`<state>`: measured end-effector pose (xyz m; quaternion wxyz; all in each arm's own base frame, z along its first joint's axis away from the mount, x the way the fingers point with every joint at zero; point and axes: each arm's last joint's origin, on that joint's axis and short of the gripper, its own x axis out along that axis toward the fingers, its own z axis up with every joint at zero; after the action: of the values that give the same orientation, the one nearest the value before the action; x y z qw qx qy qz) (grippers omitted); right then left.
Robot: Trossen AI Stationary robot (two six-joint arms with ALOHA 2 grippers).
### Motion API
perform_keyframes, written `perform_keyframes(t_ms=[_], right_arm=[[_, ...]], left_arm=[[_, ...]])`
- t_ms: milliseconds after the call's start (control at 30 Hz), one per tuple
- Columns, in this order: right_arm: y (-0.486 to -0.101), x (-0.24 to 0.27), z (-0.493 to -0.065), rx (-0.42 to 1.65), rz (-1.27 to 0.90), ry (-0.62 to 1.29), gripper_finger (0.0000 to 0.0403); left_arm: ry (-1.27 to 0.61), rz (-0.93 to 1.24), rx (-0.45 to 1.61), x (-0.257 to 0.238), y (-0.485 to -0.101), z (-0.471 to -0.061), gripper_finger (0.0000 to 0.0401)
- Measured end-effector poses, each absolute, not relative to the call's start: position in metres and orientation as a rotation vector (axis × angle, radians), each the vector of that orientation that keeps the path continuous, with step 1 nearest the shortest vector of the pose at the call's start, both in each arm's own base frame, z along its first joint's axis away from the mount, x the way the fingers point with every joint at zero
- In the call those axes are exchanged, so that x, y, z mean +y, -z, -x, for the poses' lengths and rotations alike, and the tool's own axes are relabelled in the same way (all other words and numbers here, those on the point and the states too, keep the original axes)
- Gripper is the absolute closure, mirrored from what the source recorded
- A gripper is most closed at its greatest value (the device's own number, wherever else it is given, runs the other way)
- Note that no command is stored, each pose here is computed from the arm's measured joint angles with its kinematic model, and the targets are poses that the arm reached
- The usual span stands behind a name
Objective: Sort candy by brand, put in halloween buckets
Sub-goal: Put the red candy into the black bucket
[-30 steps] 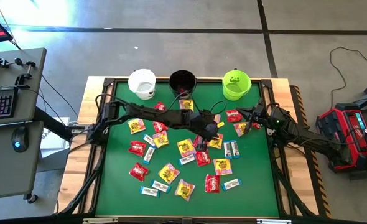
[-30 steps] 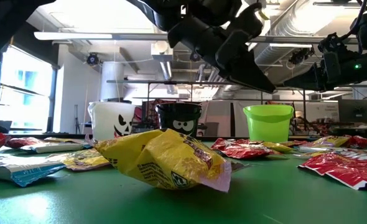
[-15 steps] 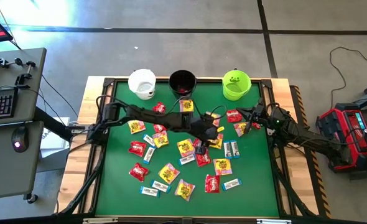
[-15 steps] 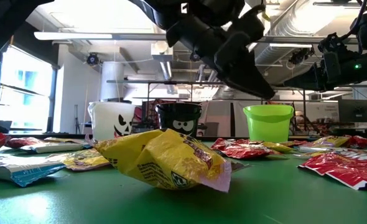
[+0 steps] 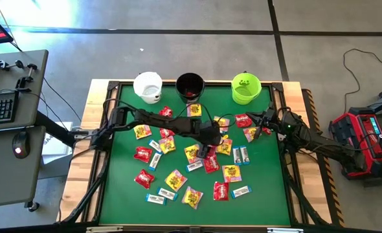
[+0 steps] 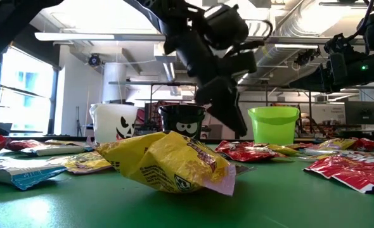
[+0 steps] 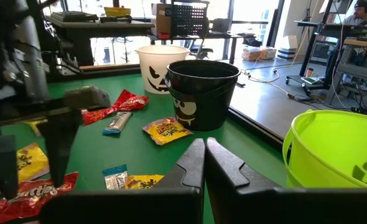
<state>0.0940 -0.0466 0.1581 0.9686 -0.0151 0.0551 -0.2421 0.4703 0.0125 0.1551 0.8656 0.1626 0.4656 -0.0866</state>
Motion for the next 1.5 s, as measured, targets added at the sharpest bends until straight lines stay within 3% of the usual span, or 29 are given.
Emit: perform_keyframes(t_ms=[600,767,1167,1500], right_arm=[[-0.158,-0.047,-0.094,0.112,0.031,0.489,0.0403],[-0.158,-0.047,-0.094,0.111,0.031,0.489,0.0403],[-0.158,-0.047,-0.094,0.112,0.031,0.489,0.0403],[-0.158,-0.047,-0.094,0.112,0.031,0.489,0.0403]], left_arm=[[0.305,-0.309,0.986,0.035,-0.136,-0.471,0.019],[0.307,-0.301,0.997,0.038,-0.132,-0.471,0.0224],[0.291,-0.339,0.975,0.046,-0.132,-0.472,0.0359],[0.227,-0.293,0.966,0.065,-0.15,-0.476,0.0385]])
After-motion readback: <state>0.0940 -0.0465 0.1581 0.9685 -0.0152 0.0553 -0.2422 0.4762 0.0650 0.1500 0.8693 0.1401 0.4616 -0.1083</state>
